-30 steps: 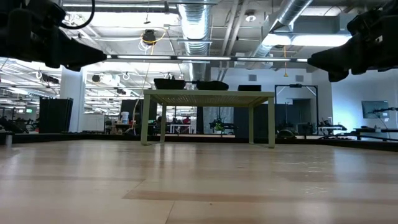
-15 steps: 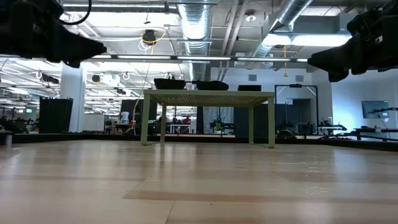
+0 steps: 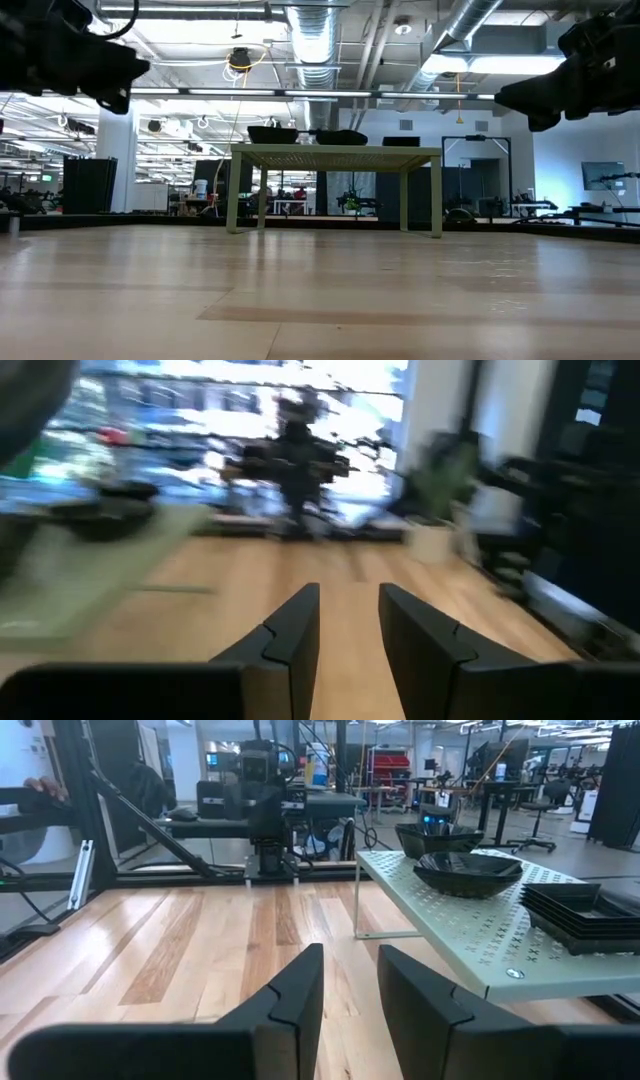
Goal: Pick & Place Mini shaped plates
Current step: Return to Home Position
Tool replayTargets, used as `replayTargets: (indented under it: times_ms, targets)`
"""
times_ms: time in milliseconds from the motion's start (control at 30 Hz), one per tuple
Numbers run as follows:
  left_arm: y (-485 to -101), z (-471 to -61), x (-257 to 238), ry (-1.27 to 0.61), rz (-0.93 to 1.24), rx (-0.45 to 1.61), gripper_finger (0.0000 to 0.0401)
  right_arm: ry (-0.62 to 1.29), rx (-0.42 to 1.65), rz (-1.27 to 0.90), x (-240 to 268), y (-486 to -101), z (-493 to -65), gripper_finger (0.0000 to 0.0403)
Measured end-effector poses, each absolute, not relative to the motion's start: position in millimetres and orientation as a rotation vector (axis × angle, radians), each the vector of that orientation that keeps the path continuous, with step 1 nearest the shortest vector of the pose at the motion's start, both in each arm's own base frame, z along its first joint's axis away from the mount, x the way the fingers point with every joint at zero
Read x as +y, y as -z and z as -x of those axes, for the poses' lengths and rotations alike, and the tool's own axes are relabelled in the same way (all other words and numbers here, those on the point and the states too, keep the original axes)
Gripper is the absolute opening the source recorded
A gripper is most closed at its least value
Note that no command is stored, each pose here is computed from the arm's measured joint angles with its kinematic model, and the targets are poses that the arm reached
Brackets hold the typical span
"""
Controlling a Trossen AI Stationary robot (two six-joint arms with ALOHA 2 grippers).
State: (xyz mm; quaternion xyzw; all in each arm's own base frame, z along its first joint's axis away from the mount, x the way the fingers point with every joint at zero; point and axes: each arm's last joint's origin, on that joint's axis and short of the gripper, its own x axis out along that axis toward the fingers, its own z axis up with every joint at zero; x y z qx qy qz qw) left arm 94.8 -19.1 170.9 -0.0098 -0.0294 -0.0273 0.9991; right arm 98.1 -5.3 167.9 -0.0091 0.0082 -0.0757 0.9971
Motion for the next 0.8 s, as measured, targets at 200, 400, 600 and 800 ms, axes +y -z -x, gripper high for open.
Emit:
replayTargets:
  times_ms: [200, 400, 600, 800]
  targets:
    - [-168.4, -95.3, -18.9, 0.151, 0.012, -0.033, 0.0107, 0.149, 0.017, 0.018, -5.3, -167.8, -98.2, 0.0093]
    - [-167.3, -95.0, -21.0, 0.231, -0.023, -0.026, 0.0108, 0.149, 0.017, 0.018, -5.3, -167.9, -98.2, 0.0093]
    - [-167.3, -95.0, -20.9, 0.230, 0.028, -0.020, 0.0108, 0.149, 0.017, 0.018, -5.3, -167.8, -98.2, 0.0093]
    - [-167.5, -95.0, -20.9, 0.231, 0.034, -0.022, 0.0108, 0.149, 0.017, 0.018, -5.3, -167.8, -98.2, 0.0093]
